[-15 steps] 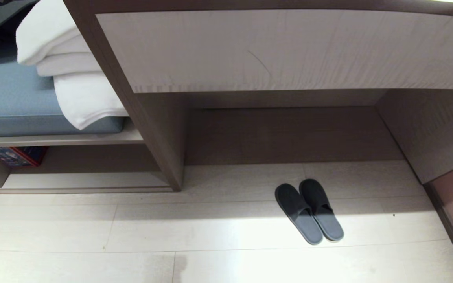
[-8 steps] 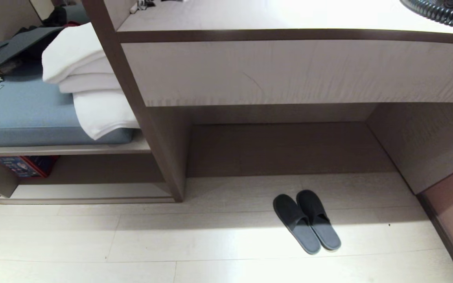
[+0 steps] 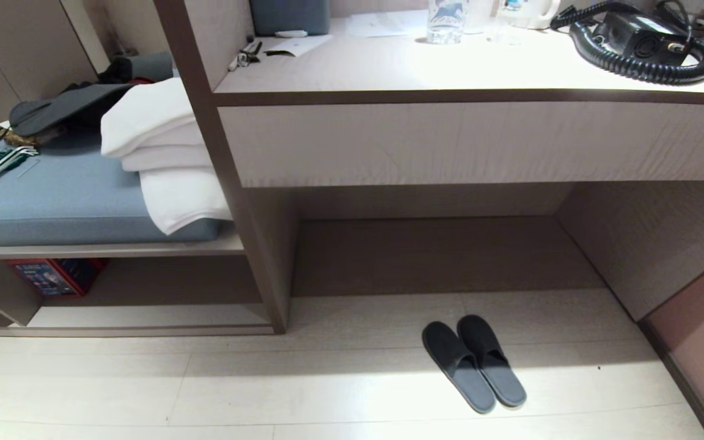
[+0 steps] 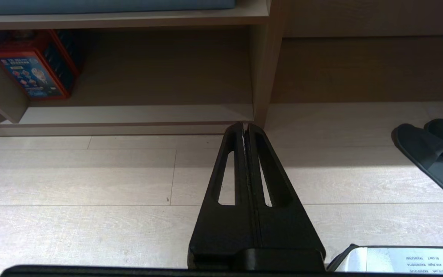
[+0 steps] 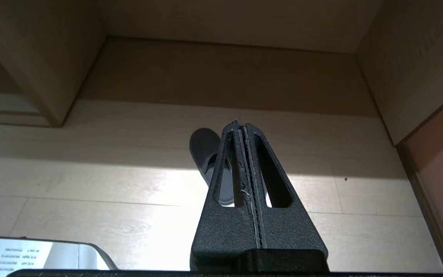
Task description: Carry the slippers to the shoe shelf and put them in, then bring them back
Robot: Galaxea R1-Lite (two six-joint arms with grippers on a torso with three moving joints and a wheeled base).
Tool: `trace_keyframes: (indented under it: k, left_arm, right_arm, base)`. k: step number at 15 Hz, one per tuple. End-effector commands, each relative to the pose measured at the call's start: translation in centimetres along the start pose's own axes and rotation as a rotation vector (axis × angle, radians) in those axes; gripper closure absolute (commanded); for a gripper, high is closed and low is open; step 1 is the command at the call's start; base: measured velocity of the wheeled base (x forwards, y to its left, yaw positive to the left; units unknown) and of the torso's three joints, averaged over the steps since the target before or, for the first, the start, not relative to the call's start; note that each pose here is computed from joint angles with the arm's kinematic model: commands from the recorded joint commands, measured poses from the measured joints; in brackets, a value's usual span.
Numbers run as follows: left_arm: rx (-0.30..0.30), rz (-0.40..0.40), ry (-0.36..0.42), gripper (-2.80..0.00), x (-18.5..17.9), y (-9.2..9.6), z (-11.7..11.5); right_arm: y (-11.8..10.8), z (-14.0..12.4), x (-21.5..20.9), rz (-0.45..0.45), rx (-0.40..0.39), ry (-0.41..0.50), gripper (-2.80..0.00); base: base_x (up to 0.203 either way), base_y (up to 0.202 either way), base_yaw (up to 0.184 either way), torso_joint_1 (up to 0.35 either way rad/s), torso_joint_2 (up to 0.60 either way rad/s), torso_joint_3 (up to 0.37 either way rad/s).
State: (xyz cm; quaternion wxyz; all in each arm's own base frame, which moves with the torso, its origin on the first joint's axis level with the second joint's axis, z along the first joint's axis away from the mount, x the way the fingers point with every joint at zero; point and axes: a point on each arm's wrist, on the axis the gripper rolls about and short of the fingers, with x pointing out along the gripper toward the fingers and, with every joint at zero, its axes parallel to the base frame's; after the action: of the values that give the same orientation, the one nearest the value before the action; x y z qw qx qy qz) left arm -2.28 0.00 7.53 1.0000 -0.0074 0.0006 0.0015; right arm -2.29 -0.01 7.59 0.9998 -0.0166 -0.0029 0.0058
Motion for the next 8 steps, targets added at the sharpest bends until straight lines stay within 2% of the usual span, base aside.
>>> trace_keyframes:
  k: [1, 8]
  left_arm:
    - [0.0, 0.002, 0.0, 0.0, 0.0, 0.0, 0.0]
    - [0.0, 0.002, 0.0, 0.0, 0.0, 0.0, 0.0]
  right_arm:
    - [0.0, -0.04, 0.02, 0.001, -0.001, 0.002, 0.0]
    - [0.0, -0.04, 0.02, 0.001, -0.001, 0.002, 0.0]
  base:
    - [0.0, 0.0, 0.0, 0.0, 0.0, 0.204]
    - [0.0, 0.0, 0.0, 0.003, 0.0, 0.203]
